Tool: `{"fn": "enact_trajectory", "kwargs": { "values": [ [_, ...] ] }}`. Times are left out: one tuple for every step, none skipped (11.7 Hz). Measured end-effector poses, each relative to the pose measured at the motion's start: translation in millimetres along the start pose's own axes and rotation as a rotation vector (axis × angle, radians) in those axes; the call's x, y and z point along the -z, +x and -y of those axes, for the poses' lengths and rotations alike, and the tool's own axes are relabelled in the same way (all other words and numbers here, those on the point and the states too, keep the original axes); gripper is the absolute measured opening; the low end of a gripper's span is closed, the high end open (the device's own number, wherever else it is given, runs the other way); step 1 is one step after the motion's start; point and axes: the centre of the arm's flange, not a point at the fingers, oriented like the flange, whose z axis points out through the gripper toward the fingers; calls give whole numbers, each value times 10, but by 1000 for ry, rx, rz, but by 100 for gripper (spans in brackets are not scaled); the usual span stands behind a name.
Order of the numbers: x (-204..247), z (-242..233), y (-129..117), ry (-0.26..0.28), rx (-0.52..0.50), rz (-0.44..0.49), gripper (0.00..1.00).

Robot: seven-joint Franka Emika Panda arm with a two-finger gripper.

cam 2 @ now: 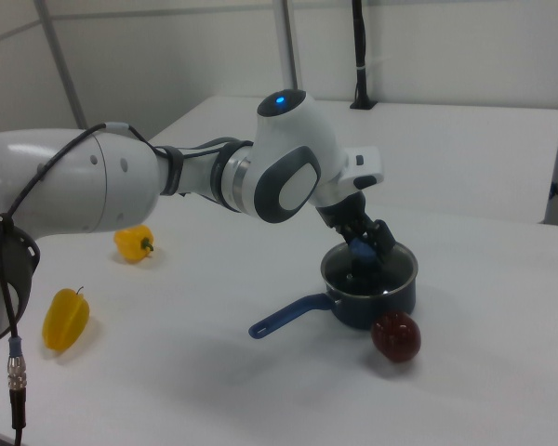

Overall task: Open lid
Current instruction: 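Lower the gripper onto the blue knob and close on it, then lift the glass lid off the saucepan and carry it aside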

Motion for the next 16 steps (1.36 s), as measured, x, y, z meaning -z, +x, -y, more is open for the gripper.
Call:
{"fn": "enact_trajectory", "kwargs": {
  "values": [
    [1, 2, 1, 0, 0, 0, 81],
    [12, 18, 9, 2, 1, -3, 67],
    [13, 23, 10, 2, 1, -3, 66],
    [26, 23, 14, 2, 1, -5, 66],
    [76, 20, 32, 3, -11, -13, 66],
    [176, 11, 66, 3, -30, -28, 66],
    [294, 2, 88, 2, -44, -33, 66],
    [367, 1, 90, 0, -48, -25, 66],
    [470, 42, 79, 1, -60, -10, 66],
    [559, 156, 58, 7, -91, -5, 66],
    [631, 344, 26, 18, -122, -6, 66],
    [685, 598, -34, 33, -148, -1, 66],
    [703, 895, -124, 48, -170, 12, 66],
    [674, 1224, -253, 54, -179, 32, 66],
    [614, 1549, -409, 41, -169, 49, 66],
    [550, 1857, -580, 24, -155, 63, 66]
  ]
}}
